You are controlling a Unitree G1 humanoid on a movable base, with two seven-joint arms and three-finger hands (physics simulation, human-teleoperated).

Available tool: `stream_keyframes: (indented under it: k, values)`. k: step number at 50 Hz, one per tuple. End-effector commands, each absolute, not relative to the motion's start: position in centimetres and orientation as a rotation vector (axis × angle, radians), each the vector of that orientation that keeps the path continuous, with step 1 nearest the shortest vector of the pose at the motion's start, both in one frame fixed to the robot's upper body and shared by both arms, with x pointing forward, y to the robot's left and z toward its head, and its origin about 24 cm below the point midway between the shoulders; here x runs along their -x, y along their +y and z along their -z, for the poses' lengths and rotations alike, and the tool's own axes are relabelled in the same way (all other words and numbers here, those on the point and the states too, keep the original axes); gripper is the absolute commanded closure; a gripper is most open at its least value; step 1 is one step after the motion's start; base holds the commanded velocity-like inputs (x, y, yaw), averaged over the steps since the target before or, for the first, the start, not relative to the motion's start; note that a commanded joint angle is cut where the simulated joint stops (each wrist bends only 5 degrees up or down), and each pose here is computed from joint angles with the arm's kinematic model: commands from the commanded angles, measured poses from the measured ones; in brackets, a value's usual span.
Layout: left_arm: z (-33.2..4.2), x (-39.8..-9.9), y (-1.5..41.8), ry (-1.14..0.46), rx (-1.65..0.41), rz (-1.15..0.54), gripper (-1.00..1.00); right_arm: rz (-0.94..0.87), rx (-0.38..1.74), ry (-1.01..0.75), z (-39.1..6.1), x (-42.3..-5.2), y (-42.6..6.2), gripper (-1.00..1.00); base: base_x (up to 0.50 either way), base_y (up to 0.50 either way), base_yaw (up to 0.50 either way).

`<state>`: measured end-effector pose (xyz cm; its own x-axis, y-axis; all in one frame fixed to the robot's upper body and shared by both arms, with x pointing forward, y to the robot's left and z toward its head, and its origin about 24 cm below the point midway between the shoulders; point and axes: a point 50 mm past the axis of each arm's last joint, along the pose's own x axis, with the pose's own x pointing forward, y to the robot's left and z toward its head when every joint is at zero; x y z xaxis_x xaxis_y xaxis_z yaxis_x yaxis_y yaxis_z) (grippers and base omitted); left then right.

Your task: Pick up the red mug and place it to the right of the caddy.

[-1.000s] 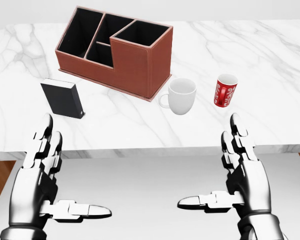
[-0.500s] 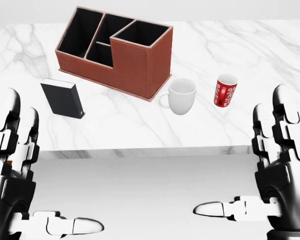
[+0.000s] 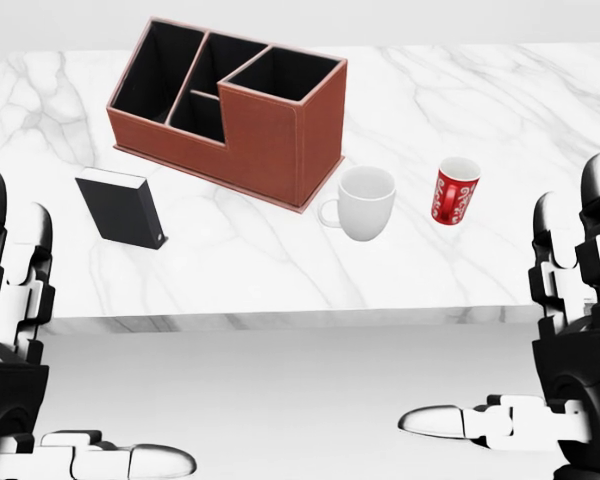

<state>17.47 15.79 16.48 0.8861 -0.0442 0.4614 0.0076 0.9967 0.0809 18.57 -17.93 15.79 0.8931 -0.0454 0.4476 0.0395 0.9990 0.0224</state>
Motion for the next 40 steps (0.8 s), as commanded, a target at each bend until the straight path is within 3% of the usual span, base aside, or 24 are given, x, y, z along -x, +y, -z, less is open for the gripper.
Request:
stream_keyframes:
  k: [1, 40]
  values:
    - [-16.8, -17.2, 15.9, -0.495, -0.079, 0.023, -1.0, 0.059, -0.014, -0.486, -16.2, -18.5, -18.1, -1.0, 0.5, -0.01, 0.0]
    - [-17.5, -16.5, 15.7, -0.528, -0.087, 0.028, -1.0, 0.056, -0.019, -0.485, -16.2, -18.3, -18.0, -1.0, 0.5, -0.01, 0.0]
